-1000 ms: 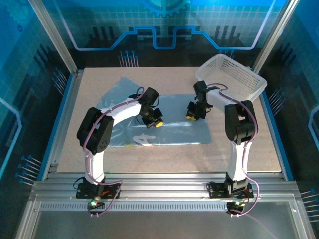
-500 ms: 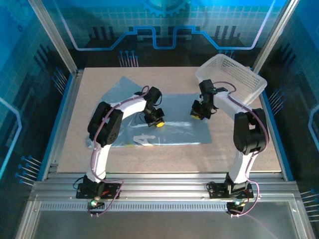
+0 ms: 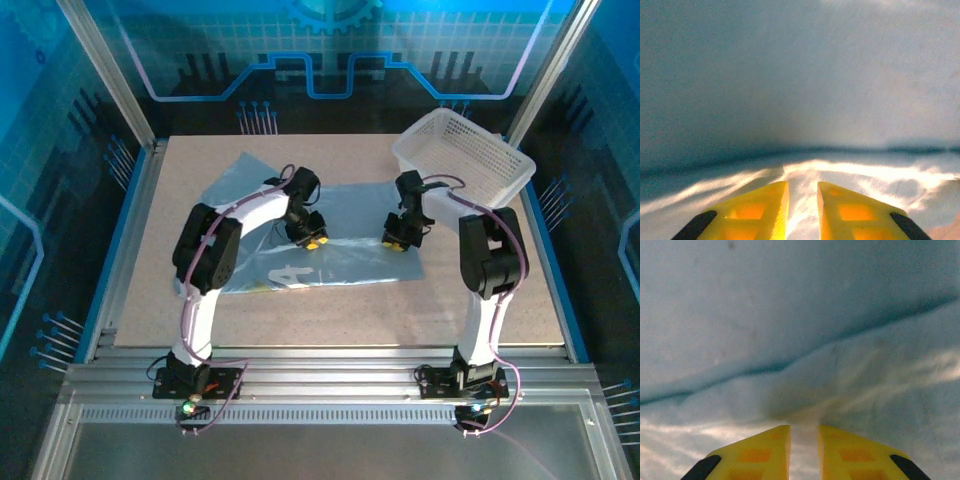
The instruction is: Fold and stack the t-shirts
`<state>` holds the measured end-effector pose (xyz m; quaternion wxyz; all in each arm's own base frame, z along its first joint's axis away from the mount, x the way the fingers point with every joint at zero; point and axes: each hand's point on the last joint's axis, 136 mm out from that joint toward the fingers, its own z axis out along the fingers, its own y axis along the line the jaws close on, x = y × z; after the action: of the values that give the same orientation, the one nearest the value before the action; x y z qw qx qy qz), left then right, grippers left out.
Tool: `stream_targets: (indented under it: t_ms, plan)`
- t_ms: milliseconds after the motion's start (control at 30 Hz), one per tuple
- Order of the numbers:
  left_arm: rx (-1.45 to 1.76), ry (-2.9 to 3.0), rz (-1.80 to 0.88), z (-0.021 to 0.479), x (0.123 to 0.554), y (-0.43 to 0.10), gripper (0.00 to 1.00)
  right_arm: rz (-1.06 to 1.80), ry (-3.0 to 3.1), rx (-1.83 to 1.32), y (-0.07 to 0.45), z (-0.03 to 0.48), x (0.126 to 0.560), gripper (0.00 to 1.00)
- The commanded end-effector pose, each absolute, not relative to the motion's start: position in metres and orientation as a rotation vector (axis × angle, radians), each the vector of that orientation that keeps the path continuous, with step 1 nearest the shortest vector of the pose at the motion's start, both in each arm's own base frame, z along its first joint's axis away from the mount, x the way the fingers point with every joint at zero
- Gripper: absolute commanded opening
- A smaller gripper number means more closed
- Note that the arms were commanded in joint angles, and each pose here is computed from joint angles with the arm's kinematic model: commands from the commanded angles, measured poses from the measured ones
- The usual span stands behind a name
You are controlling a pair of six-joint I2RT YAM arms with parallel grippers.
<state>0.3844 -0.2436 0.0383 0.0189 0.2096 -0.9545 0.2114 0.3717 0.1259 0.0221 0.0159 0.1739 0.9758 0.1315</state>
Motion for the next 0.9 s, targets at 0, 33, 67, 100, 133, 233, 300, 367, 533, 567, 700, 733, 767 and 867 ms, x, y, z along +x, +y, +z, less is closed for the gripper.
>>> stream_targets:
  t_ms: [0, 33, 67, 100, 133, 233, 300, 367, 533, 567, 700, 733, 767, 867]
  plan:
    - [0.848, -2.990, 0.641, 0.085, 0.369, -0.193, 0.26, 0.337, 3.023, 0.483, 0.113, 0.033, 0.384, 0.23]
    - [0.916, -2.978, 0.627, 0.087, 0.361, -0.176, 0.25, 0.327, 3.018, 0.475, 0.113, 0.037, 0.385, 0.24]
    - [0.999, -2.951, 0.610, 0.087, 0.352, -0.156, 0.25, 0.315, 3.010, 0.471, 0.111, 0.042, 0.384, 0.24]
    - [1.074, -2.924, 0.599, 0.087, 0.341, -0.138, 0.24, 0.308, 2.998, 0.467, 0.110, 0.048, 0.383, 0.24]
    - [1.136, -2.895, 0.581, 0.084, 0.333, -0.121, 0.24, 0.308, 2.989, 0.459, 0.111, 0.052, 0.381, 0.25]
    - [1.304, -2.808, 0.474, 0.074, 0.304, -0.069, 0.20, 0.333, 2.984, 0.434, 0.117, 0.061, 0.371, 0.27]
    - [1.409, -2.753, 0.382, 0.064, 0.288, -0.036, 0.16, 0.353, 3.009, 0.415, 0.125, 0.060, 0.361, 0.28]
    - [1.489, -2.713, 0.316, 0.055, 0.280, -0.009, 0.15, 0.366, 3.029, 0.407, 0.130, 0.057, 0.353, 0.28]
    - [1.533, -2.669, 0.193, 0.036, 0.280, 0.036, 0.12, 0.374, 3.075, 0.444, 0.131, 0.044, 0.340, 0.28]
    - [1.533, -2.664, 0.137, 0.033, 0.281, 0.046, 0.11, 0.356, 3.087, 0.448, 0.129, 0.042, 0.339, 0.28]
    - [1.531, -2.699, 0.022, 0.023, 0.294, 0.076, 0.10, 0.274, 3.144, 0.460, 0.121, 0.030, 0.333, 0.29]
    - [1.515, -2.721, 0.007, 0.021, 0.302, 0.082, 0.10, 0.252, 3.161, 0.464, 0.118, 0.027, 0.332, 0.29]
    - [1.489, -2.744, 0.003, 0.019, 0.310, 0.085, 0.10, 0.232, 3.175, 0.463, 0.117, 0.024, 0.331, 0.29]
    - [1.417, -2.798, 0.002, 0.015, 0.330, 0.092, 0.10, 0.184, 3.202, 0.476, 0.111, 0.018, 0.328, 0.29]
